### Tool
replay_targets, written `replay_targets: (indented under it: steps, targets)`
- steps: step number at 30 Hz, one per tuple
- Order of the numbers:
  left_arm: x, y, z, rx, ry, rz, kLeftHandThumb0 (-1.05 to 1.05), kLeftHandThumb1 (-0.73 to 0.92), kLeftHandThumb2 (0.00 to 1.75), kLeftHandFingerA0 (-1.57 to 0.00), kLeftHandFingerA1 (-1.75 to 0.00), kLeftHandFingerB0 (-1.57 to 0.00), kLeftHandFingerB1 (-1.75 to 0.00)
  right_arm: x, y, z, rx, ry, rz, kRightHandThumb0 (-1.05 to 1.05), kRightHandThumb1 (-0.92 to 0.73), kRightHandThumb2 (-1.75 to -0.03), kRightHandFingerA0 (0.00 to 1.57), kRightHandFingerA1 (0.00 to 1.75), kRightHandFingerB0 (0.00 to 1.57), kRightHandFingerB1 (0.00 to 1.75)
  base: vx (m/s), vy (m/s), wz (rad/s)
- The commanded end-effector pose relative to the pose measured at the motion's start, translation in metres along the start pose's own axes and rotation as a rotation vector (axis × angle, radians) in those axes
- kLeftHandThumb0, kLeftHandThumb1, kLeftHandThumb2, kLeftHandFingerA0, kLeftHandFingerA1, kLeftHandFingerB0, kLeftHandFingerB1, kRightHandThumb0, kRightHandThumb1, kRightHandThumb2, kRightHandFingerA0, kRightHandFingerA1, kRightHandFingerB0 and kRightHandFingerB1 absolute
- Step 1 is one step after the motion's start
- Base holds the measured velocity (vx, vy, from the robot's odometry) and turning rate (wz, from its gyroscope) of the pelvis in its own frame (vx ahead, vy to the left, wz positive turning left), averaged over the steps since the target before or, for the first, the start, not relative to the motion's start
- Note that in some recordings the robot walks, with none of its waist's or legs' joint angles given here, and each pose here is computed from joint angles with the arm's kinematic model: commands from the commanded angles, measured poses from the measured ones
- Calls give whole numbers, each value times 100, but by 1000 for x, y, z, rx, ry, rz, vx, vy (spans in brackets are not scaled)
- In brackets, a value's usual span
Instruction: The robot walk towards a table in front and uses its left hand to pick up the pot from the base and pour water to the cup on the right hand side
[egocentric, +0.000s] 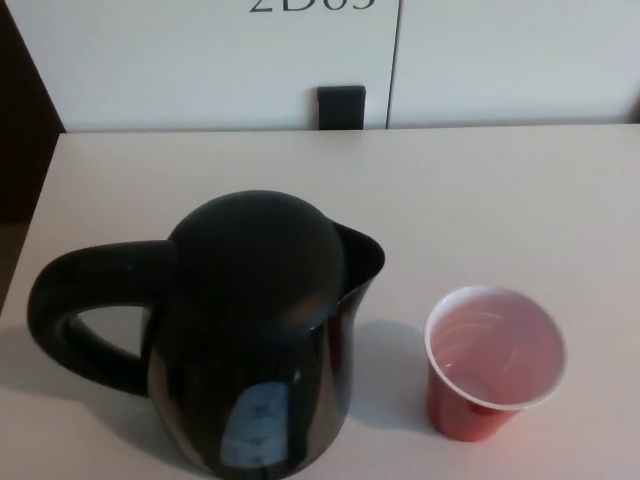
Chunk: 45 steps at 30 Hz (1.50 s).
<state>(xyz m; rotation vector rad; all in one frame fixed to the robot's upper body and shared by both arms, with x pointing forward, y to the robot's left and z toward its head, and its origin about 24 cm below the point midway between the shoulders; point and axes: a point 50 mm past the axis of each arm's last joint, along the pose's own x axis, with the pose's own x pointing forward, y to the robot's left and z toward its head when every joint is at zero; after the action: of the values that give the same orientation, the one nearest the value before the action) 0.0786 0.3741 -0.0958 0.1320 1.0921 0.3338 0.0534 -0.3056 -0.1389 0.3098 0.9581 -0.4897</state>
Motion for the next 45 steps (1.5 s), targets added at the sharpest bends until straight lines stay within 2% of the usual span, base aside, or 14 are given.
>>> replay_targets:
  steps: [1,11,12,14,15,24,25,26,27,28,29,31,43,45]
  targets:
    - [-4,11,4,10,16,-16,-43,69,61,-50,-45,-56,-37,1,-2,5,-13,-13,-18,-42,-57,-56,57,58,63,56,0,0,0]
    - [-29,61,7,-304,-186,176,-29,57,58,-45,-57,-74,-49,0,-3,10,-22,-31,5,-45,-56,-57,54,60,57,54,0,0,0]
    - [-35,74,10,-403,-274,222,-26,58,58,-35,-83,-39,-33,0,-4,10,-42,-34,4,-47,-56,-57,55,60,59,54,0,0,0]
    - [-48,88,27,-468,-455,269,-35,57,57,-25,-39,-32,-31,1,-3,13,-33,-38,-2,-44,-57,-57,54,60,59,56,0,0,0]
    - [-55,93,36,-478,-544,264,-35,57,57,-25,-39,-32,-31,2,-2,14,-29,-38,-2,-44,-57,-57,54,60,59,56,0,0,0]
    - [-120,70,118,-204,-1072,29,-42,48,55,-33,-33,-35,-32,3,1,13,-8,-41,6,-42,-56,-57,54,60,64,63,0,0,0]
    - [-131,60,132,-117,-1153,-23,-43,48,55,-28,-33,-27,-30,3,1,14,6,-44,1,-41,-56,-57,55,59,68,65,0,0,0]
    - [-138,50,143,-48,-1202,-64,-25,27,84,-8,-52,-7,-49,3,1,15,7,-49,3,-40,-56,-56,55,62,66,64,0,0,0]
    - [-143,43,151,-6,-1223,-90,-25,27,84,-8,-52,-7,-49,3,1,15,1,-55,7,-40,-56,-56,55,62,66,64,0,0,0]
    - [-145,39,155,11,-1229,-103,-47,44,53,-21,-35,-18,-29,2,1,15,-3,-55,10,-41,-57,-57,54,61,63,61,0,0,0]
    - [-147,34,160,26,-1232,-129,-25,30,84,-1,-49,0,-47,2,1,14,-7,-54,16,-40,-56,-56,54,61,65,65,0,0,0]
    - [-146,28,165,22,-1231,-177,-23,35,86,-1,-50,0,-48,1,1,14,-11,-56,26,-40,-57,-56,53,60,65,66,0,0,0]
    - [-131,-21,208,153,-1253,-248,-25,24,80,-2,-49,0,-48,4,4,18,-24,-61,17,-40,-57,-57,59,63,61,56,0,0,0]
    - [-129,-36,218,175,-1251,-289,-47,36,59,-11,-38,-8,-28,3,4,18,-41,-68,34,-42,-57,-57,55,58,65,63,0,0,0]
